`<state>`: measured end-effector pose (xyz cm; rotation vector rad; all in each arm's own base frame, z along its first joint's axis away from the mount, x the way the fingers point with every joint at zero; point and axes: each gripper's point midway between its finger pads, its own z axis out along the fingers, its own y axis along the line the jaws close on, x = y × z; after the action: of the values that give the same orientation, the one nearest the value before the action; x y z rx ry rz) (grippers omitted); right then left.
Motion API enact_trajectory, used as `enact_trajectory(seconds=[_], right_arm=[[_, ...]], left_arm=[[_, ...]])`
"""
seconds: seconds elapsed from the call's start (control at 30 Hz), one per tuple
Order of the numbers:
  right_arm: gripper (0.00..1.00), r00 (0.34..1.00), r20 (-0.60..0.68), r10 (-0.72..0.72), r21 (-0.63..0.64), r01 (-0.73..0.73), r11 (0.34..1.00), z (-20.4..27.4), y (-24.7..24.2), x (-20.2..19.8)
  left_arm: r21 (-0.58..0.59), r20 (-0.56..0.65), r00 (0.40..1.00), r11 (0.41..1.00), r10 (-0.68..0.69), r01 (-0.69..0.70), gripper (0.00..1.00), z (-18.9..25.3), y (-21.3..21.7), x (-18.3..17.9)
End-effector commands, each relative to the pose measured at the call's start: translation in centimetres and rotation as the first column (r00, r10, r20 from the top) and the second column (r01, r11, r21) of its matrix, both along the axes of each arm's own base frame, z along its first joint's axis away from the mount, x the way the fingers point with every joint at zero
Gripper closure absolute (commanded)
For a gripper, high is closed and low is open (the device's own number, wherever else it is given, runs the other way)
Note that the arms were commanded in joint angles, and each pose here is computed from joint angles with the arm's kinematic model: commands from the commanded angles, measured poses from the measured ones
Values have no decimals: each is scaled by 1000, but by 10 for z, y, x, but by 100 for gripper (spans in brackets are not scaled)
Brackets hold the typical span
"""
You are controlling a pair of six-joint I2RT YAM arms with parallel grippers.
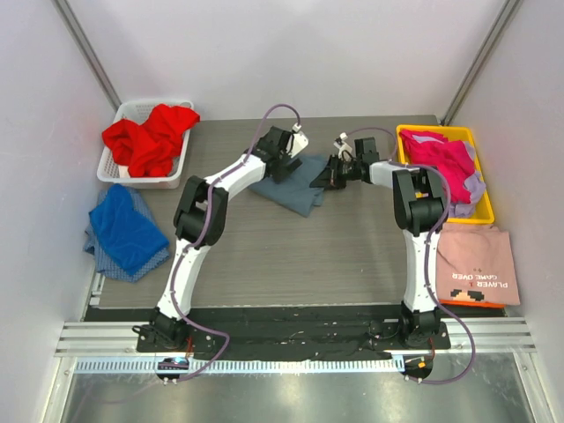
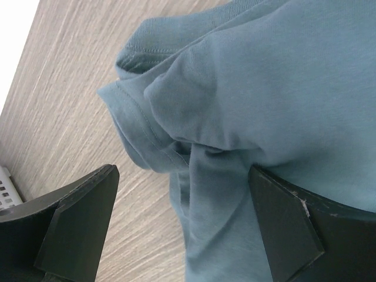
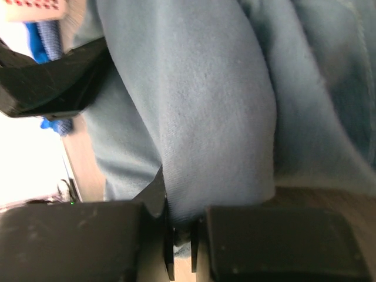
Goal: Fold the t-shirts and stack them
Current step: Put the neatly folded tshirt into the corner of the board with the right arm
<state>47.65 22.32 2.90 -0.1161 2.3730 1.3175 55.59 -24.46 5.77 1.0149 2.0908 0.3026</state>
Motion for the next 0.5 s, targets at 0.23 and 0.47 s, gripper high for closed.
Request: enact_trajectory(seconds=[0.23, 0.47], right_arm=[[99, 998, 29, 52, -265, -42, 963, 74, -92, -43], [99, 997, 24, 75, -366, -61, 928, 110, -144, -79]], left_arm=[[-65, 178, 983, 997, 44, -33, 2, 119, 12, 0], [-65, 233, 969, 995, 86, -73, 2, 158, 35, -13]])
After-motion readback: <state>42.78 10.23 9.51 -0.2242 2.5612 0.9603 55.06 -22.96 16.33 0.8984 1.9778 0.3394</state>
